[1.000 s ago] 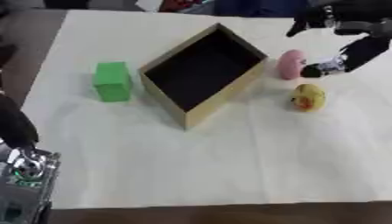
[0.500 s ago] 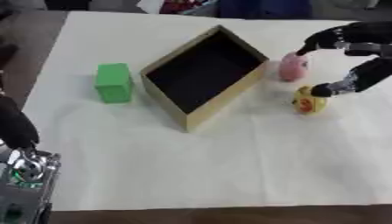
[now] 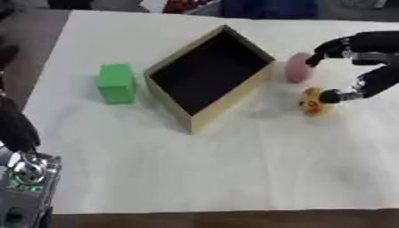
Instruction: Pick up objects on the table and place them in the box.
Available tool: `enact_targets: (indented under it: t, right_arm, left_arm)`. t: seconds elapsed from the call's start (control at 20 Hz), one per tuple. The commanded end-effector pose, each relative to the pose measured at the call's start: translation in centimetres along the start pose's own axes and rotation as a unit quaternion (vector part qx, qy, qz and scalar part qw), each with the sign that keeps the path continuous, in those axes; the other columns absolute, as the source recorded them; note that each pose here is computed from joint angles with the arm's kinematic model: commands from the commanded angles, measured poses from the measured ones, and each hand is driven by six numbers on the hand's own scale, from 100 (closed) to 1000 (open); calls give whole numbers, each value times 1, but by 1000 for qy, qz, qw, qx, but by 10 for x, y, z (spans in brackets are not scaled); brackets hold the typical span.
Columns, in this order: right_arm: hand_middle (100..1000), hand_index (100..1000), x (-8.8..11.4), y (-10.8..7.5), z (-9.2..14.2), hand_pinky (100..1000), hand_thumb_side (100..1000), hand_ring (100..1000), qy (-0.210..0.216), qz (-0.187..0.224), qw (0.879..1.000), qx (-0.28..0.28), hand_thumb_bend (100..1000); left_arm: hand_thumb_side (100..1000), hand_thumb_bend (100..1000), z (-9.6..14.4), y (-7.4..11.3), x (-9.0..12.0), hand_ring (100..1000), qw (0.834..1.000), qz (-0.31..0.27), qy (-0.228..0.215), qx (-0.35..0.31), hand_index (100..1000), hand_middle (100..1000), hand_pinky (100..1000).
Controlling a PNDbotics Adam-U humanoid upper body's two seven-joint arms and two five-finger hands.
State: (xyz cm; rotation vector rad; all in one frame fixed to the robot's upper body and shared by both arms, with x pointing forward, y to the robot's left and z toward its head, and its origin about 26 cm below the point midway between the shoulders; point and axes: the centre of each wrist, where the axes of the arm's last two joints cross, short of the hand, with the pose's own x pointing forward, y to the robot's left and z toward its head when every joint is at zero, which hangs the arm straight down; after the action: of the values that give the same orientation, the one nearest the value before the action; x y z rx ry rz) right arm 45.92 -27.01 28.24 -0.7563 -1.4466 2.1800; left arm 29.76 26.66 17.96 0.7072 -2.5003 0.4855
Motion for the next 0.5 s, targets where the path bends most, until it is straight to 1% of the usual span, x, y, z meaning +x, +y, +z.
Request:
enact_targets:
  t: [0.05, 0.3, 0.35, 0.4, 0.5]
  right_arm:
    - [817, 958, -7, -3, 5, 976, 1000, 1000, -5, 27, 999, 27, 543]
    - [805, 948, -8, 7, -1, 967, 1000, 991, 5, 23, 999, 32, 524]
    - [797, 943, -8, 9, -2, 962, 947, 988, 6, 23, 999, 31, 507]
    - [797, 943, -7, 10, -4, 962, 949, 988, 7, 22, 999, 30, 500]
    - [791, 940, -8, 14, -6, 958, 920, 993, 7, 17, 999, 30, 498]
  left_arm:
    - [1000, 252, -5, -1, 6, 636, 1000, 6, -13, -1, 828, 628, 753]
    - [1000, 253, -5, -1, 6, 636, 1000, 6, -13, -1, 828, 628, 753]
    - [1000, 252, -5, -1, 6, 636, 1000, 6, -13, -1, 827, 628, 753]
    - [1000, 252, -5, -1, 6, 636, 1000, 6, -13, -2, 827, 628, 753]
    - [1000, 251, -5, -1, 6, 636, 1000, 6, -12, -2, 827, 628, 754]
